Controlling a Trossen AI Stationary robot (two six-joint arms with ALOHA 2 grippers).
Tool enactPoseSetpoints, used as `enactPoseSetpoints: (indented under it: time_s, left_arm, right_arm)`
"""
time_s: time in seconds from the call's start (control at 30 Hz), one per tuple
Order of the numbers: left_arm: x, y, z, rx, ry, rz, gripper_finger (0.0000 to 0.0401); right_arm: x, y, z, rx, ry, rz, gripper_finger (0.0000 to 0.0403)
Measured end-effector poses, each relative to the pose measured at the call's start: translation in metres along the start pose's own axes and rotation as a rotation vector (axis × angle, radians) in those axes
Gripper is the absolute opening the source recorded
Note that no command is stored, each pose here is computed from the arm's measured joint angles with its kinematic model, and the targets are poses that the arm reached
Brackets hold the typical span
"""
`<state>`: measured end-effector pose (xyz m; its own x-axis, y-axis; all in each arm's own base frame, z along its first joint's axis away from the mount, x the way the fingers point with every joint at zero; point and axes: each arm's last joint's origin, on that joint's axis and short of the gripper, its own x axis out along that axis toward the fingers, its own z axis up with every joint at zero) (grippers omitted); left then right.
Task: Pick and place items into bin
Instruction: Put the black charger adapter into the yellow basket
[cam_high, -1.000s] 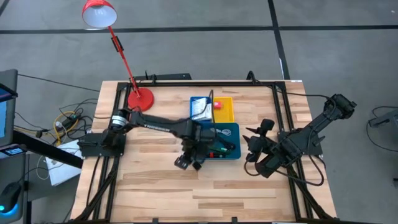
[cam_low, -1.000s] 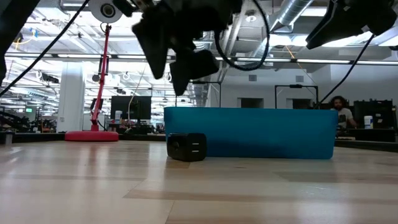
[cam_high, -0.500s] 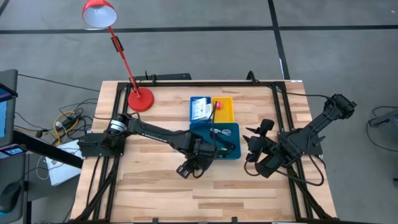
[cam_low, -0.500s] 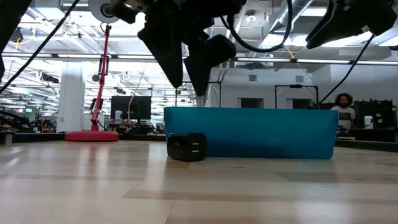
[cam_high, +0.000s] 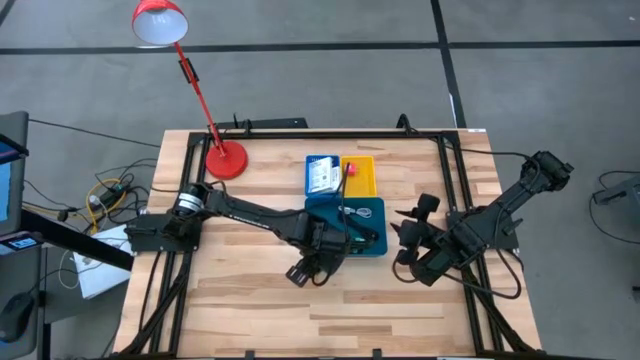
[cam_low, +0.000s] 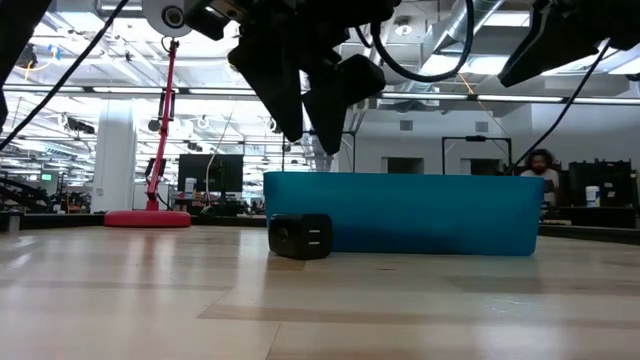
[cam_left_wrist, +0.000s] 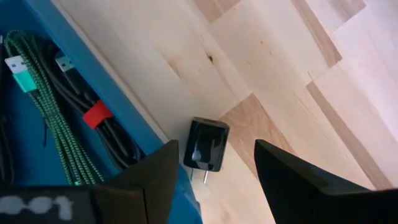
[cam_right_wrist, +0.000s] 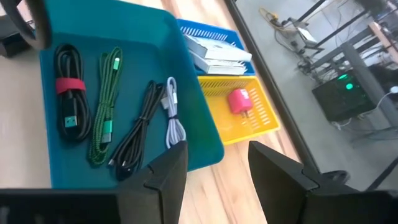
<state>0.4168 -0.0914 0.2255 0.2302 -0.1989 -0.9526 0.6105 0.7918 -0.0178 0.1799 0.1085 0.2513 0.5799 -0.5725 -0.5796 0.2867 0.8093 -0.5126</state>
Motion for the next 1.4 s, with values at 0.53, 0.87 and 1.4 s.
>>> enactPoseSetpoints:
  time_s: [0.53,0.87,1.4]
  left_arm:
    - [0.002,-0.014,0.008,0.096,0.021,0.067,0.0198]
    - [0.008,-0.011,0.009,0.047,0.048,0.163,0.0198]
    - [0.041,-0.037,0.016,0.066,0.130,0.166,0.0199]
  right_arm:
    - [-0.001,0.002,0.000,0.032,0.003,0.030,0.0165]
    - [-0.001,0.003,0.000,0.029,0.025,0.058,0.0164]
    - [-0.002,0.006,-0.001,0.034,0.056,0.121,0.0165]
